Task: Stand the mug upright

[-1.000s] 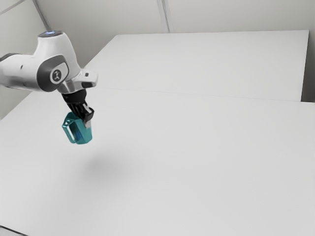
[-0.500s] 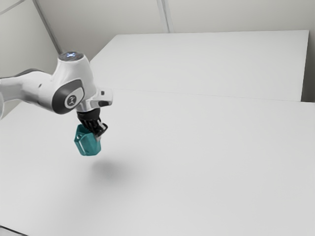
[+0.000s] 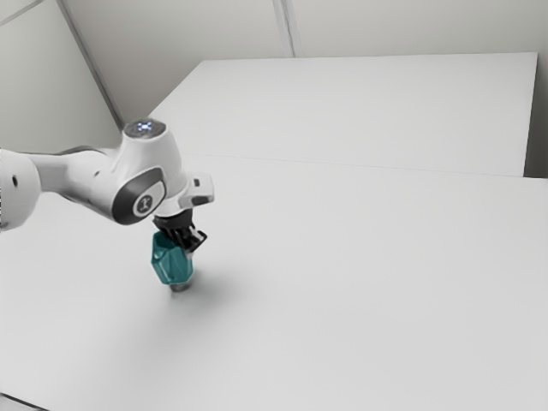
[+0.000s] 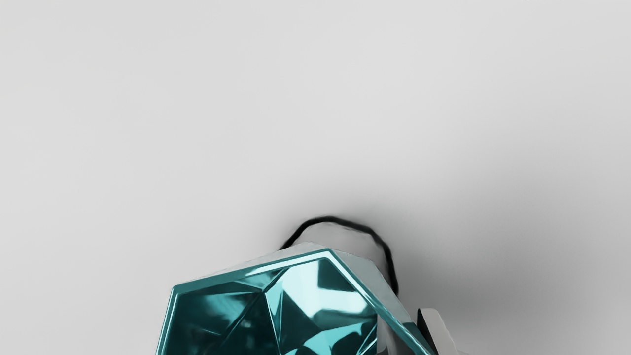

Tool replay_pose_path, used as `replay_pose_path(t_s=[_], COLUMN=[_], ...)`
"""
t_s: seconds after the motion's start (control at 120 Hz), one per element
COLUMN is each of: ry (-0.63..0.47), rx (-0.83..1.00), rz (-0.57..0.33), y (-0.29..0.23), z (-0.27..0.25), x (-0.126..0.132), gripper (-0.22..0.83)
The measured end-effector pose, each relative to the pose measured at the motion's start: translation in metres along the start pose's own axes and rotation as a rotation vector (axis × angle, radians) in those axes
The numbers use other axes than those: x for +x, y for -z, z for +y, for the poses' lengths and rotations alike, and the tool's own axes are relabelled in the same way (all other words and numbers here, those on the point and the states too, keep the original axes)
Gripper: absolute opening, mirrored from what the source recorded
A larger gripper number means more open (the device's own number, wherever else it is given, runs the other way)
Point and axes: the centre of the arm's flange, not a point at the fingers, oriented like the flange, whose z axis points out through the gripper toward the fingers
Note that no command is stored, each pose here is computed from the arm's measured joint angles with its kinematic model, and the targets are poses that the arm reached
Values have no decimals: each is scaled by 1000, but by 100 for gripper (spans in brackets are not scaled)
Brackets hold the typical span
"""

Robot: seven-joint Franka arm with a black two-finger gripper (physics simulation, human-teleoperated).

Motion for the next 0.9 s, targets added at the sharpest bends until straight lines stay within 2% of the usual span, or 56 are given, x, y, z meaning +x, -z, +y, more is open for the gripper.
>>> replay_pose_path(t_s=[0.217, 0.358, 0.433, 0.558, 0.717, 0.9], ry=[19, 25, 29, 44, 95, 163], rx=[-3, -8, -9, -5, -16, -64], rz=[-3, 6, 24, 82, 114, 65], y=[-13, -11, -3, 31, 97, 174], z=[6, 10, 10, 5, -13, -35], x=[5, 6, 7, 17, 44, 62], gripper=[-14, 17, 30, 43, 52, 56])
